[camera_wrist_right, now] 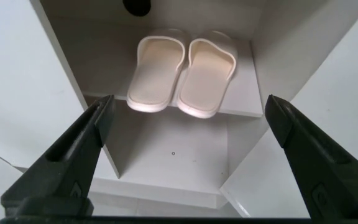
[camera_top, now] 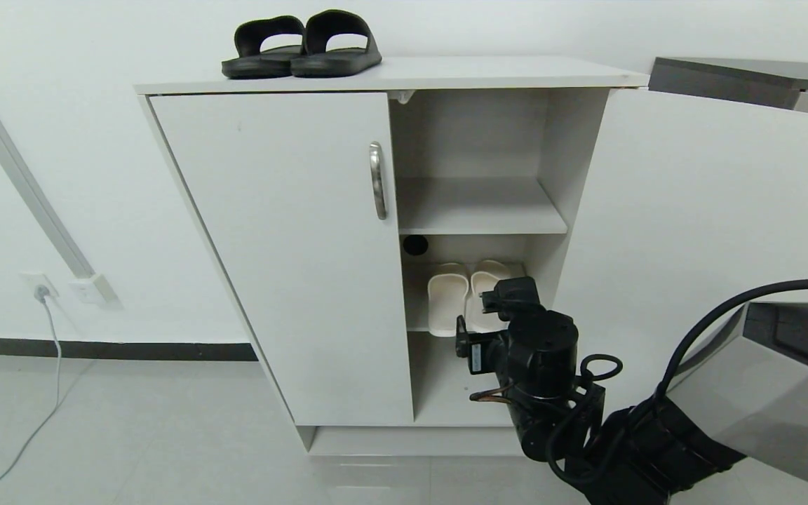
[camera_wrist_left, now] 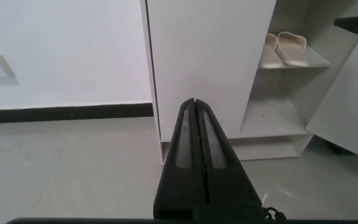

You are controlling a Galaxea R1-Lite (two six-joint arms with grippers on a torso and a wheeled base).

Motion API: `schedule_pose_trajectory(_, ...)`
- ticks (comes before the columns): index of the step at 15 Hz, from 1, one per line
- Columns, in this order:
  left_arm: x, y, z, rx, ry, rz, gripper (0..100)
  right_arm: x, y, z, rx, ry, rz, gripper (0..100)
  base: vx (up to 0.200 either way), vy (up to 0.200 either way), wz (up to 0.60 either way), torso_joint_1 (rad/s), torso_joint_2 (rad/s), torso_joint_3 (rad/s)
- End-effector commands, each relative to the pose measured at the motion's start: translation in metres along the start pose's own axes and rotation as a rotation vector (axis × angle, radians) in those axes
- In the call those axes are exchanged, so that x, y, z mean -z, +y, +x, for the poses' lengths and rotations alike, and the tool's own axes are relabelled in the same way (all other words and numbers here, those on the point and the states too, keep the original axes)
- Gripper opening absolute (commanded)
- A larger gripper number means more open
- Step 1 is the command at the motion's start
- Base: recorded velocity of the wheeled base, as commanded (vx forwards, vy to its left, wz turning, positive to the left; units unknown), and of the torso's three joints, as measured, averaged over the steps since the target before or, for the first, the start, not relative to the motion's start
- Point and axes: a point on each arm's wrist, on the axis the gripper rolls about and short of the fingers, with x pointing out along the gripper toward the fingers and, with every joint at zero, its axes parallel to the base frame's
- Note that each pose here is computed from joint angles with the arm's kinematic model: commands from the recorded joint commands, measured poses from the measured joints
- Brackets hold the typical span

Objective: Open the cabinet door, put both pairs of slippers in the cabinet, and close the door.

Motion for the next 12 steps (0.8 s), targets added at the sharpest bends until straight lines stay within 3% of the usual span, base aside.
schedule_pose_trajectory(1, 0.0, 0.0, 0.0001, 0.0, 0.001, 0.0, 0, 0.0039, -0.001, -0.0002, 0.002, 0.01, -0.009, 100, 0.0, 0.0, 0.0, 0.0, 0.0, 0.0)
schedule_pose_trajectory(10, 0.0, 0.0, 0.0001, 0.0, 0.001, 0.0, 0, 0.0092, -0.0018, 0.0, 0.001, 0.015, -0.013, 100, 0.0, 0.0, 0.0, 0.0, 0.0, 0.0)
schedule_pose_trajectory(12, 0.0, 0.0, 0.0001, 0.0, 0.001, 0.0, 0, 0.0096, -0.0017, 0.0002, 0.0, 0.01, -0.01, 100, 0.0, 0.2, 0.0, 0.0, 0.0, 0.005)
